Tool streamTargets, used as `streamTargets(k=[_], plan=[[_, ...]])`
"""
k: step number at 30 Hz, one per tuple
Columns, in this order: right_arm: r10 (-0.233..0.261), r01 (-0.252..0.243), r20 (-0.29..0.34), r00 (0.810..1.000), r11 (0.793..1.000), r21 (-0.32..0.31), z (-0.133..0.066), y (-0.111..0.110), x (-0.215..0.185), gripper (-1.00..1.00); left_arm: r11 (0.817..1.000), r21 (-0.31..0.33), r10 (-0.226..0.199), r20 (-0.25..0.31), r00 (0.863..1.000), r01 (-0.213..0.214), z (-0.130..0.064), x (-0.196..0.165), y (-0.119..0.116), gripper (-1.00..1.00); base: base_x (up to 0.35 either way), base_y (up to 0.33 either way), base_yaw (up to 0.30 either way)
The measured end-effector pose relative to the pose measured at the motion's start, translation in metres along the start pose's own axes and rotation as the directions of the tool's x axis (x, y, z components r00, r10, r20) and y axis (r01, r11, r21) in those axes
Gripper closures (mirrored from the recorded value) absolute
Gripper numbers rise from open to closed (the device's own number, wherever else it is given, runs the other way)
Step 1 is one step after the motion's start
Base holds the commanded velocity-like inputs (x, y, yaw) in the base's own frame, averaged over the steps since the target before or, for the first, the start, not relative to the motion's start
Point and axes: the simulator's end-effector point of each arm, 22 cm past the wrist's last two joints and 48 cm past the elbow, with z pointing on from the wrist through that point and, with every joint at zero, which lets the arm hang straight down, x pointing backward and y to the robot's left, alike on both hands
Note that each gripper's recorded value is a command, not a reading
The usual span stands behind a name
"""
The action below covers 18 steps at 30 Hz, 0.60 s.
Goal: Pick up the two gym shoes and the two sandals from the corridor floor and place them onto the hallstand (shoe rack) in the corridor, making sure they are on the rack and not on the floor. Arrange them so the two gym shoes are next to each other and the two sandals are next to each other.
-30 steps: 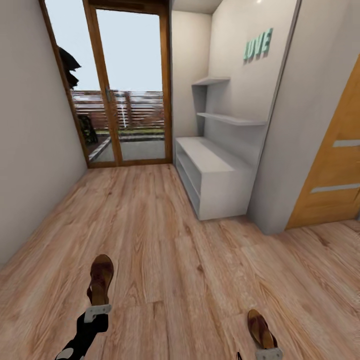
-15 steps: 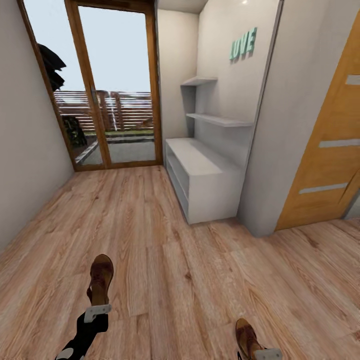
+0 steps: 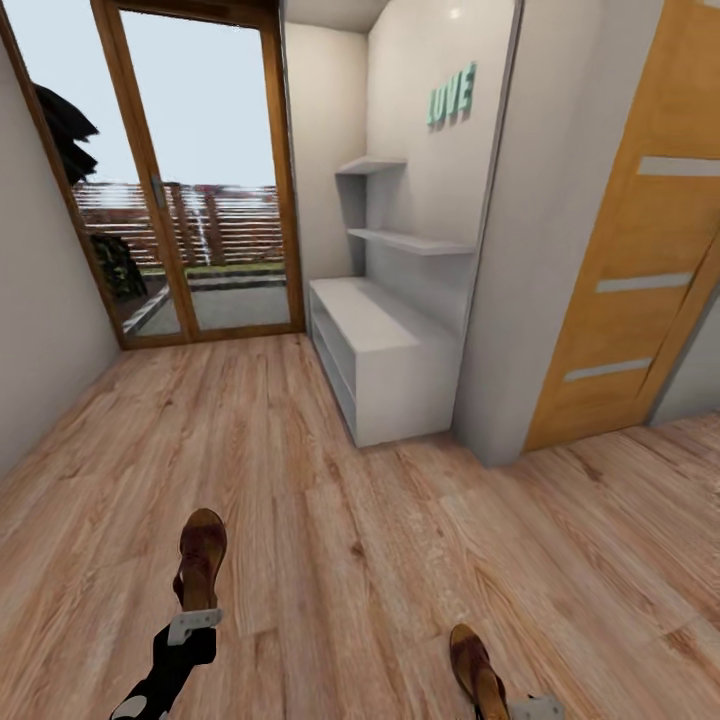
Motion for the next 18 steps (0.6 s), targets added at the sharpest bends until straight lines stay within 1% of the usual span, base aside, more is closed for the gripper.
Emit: streamTargets(k=[12,15,18], plan=[[0.0,0.0,0.008,1.0,1.0,0.001,0.0,-0.0005,-0.0035,-1.0,1.0,0.001,0.0,0.008,1.0,0.0,-0.0005,-0.004,-0.0002,1.0,0.0,0.0,-0.233],[0.001,-0.001,0.009,1.0,1.0,0.002,0.0,-0.0006,-0.0041,-1.0,1.0,0.001,0.0,0.009,1.0,0.0,-0.0006,-0.0047,-0.0002,1.0,0.0,0.0,-0.153],[0.002,-0.002,0.009,1.0,1.0,0.003,0.0,-0.0009,-0.0044,-1.0,1.0,0.001,0.0,0.01,1.0,0.0,-0.0006,-0.005,-0.0001,1.0,0.0,0.0,-0.063]])
